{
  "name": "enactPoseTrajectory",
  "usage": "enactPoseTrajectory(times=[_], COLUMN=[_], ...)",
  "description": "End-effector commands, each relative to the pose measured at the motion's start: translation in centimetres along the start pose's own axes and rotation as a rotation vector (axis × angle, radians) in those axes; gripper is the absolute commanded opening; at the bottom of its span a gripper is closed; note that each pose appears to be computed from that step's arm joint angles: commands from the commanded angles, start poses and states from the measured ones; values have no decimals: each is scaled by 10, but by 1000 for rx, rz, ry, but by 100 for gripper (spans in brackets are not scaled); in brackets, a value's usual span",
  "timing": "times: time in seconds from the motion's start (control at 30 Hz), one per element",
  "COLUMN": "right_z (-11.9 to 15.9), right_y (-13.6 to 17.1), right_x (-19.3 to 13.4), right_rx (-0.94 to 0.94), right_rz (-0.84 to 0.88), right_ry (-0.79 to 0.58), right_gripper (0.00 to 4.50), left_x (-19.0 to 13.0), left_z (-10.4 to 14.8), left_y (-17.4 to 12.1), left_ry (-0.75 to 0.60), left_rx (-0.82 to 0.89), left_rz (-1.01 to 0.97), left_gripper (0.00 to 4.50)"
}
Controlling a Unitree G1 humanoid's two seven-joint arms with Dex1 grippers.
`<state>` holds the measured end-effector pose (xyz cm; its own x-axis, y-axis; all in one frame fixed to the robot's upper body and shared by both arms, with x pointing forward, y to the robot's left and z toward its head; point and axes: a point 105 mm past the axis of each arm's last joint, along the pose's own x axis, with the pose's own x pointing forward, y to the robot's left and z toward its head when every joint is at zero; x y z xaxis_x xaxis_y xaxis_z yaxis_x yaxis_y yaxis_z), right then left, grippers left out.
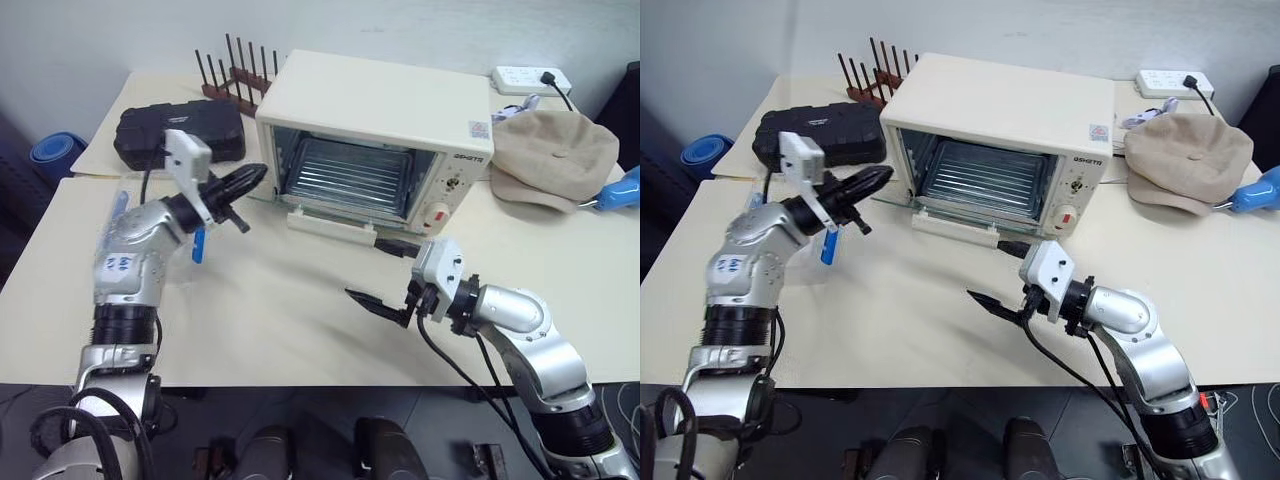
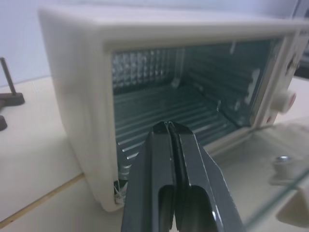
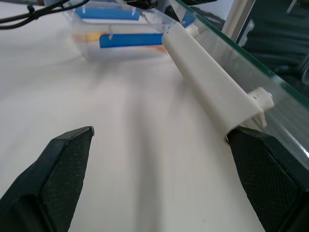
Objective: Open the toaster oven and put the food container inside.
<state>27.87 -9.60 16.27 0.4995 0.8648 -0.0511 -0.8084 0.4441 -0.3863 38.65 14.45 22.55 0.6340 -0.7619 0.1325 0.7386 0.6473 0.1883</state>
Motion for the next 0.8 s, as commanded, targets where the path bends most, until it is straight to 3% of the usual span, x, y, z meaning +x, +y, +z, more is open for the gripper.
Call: enactPoseTrajectory(times=[0.03, 0.2, 0.33, 0.5, 0.6, 0.73, 0.8], right_z=[1, -28, -35, -24, -16, -1, 0], right_y=[4, 12, 11, -4, -16, -27, -27], right_x=[-15, -65, -99, -117, -114, -100, -95], right_rx=[-42, 9, 26, 25, 51, 56, 42], right_rz=[-19, -101, -178, -262, -291, -279, -261], right_ry=[7, 116, 140, 25, -51, -160, -176], right_gripper=[450, 450, 450, 450, 450, 450, 450], left_x=[-3, -16, -22, -16, -20, -53, -77], left_z=[-8, -30, -57, -69, -63, -22, -18], left_y=[-15, -25, -42, -58, -66, -71, -66], left_ry=[75, 194, 315, 302, 254, 47, 60], left_rx=[122, 137, 159, 113, 93, -40, -50], left_rz=[-132, -199, -229, -164, -156, -114, -38], left_gripper=[3, 3, 3, 3, 3, 88, 150])
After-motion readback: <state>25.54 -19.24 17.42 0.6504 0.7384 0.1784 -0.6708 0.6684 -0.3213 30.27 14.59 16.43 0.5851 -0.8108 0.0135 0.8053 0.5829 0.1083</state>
